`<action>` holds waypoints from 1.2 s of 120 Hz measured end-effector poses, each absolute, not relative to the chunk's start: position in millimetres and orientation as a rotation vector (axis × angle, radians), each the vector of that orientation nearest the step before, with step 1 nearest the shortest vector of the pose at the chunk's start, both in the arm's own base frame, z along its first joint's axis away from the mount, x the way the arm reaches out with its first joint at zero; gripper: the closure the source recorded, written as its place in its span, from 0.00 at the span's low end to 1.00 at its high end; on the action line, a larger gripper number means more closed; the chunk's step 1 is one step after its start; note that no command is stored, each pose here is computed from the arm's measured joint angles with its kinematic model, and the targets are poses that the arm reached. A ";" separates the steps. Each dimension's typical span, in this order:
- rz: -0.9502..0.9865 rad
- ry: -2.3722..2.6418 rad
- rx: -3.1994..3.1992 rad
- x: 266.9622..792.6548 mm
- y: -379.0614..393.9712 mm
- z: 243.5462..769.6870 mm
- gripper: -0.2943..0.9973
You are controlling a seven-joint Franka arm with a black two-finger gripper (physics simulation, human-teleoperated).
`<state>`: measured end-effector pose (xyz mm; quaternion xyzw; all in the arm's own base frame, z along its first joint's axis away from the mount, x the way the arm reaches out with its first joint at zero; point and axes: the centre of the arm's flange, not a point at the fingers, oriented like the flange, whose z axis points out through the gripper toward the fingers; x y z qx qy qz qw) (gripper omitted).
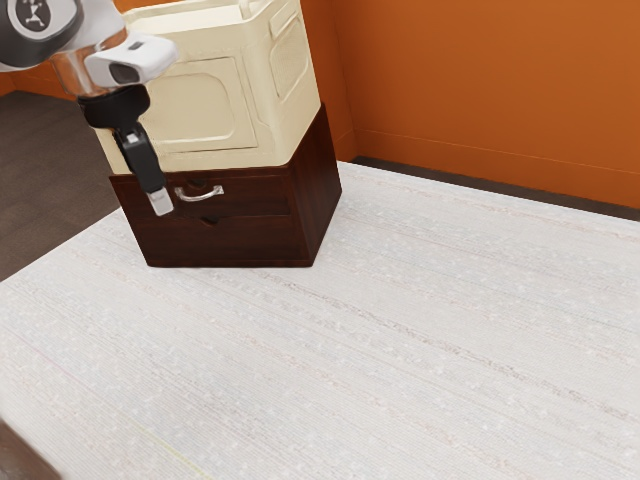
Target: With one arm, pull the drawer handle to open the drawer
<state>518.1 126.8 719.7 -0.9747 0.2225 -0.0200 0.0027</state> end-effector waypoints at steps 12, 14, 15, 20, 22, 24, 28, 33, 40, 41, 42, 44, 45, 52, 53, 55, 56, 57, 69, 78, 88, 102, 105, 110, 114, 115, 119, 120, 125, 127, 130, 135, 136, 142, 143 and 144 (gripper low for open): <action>-0.074 0.716 -3.043 517.8 144.3 717.9 0.23; -0.075 0.721 -3.040 518.0 146.1 717.6 0.23; -0.076 0.725 -3.038 518.0 146.8 717.6 0.23; -0.078 0.744 -3.032 518.3 148.8 716.9 0.23; -0.074 0.752 -3.031 519.4 149.2 714.9 0.23; -0.067 0.762 -3.028 521.0 149.3 712.5 0.23; -0.061 0.785 -3.022 523.2 147.4 710.0 0.23; -0.060 0.819 -3.009 525.1 141.9 709.6 0.23; -0.056 0.869 -2.996 529.2 132.5 707.3 0.23; -0.054 0.877 -2.993 530.0 131.4 706.6 0.23; -0.051 0.885 -2.990 531.2 130.5 705.4 0.23; -0.040 0.902 -2.984 534.9 129.7 700.9 0.23; -0.035 0.911 -2.981 536.6 129.6 698.7 0.23; -0.011 0.958 -2.965 545.2 135.1 679.6 0.23; -0.010 0.963 -2.963 546.2 137.0 676.9 0.23; -0.011 0.971 -2.957 547.7 141.1 671.9 0.23; -0.012 0.975 -2.955 548.3 143.4 669.8 0.23; -0.015 0.978 -2.951 549.0 145.8 667.8 0.23; -0.081 1.025 -2.890 559.1 177.4 649.6 0.23; -0.130 1.086 -2.826 570.9 189.6 640.7 0.23; -0.160 1.151 -2.762 582.8 200.9 630.4 0.23; -0.225 1.210 -2.683 591.9 222.4 626.9 0.23; -0.242 1.223 -2.673 594.7 227.1 624.0 0.23; -0.264 1.246 -2.653 598.9 233.7 619.1 0.24; -0.279 1.265 -2.635 602.0 237.9 615.9 0.25; -0.282 1.269 -2.630 602.8 239.2 614.8 0.26; -0.295 1.286 -2.608 605.7 243.8 612.5 0.29; -0.298 1.290 -2.603 606.2 244.9 612.2 0.30; -0.310 1.308 -2.575 609.0 250.5 610.7 0.35; -0.314 1.316 -2.564 610.1 252.4 609.8 0.37; -0.316 1.325 -2.550 611.9 256.4 607.3 0.39; -0.320 1.340 -2.525 615.6 262.2 605.0 0.43; -0.321 1.344 -2.520 616.2 263.0 604.8 0.44; -0.329 1.365 -2.484 620.1 266.5 606.0 0.48; -0.330 1.369 -2.478 620.9 266.9 606.5 0.48; -0.331 1.373 -2.472 621.5 267.2 606.9 0.49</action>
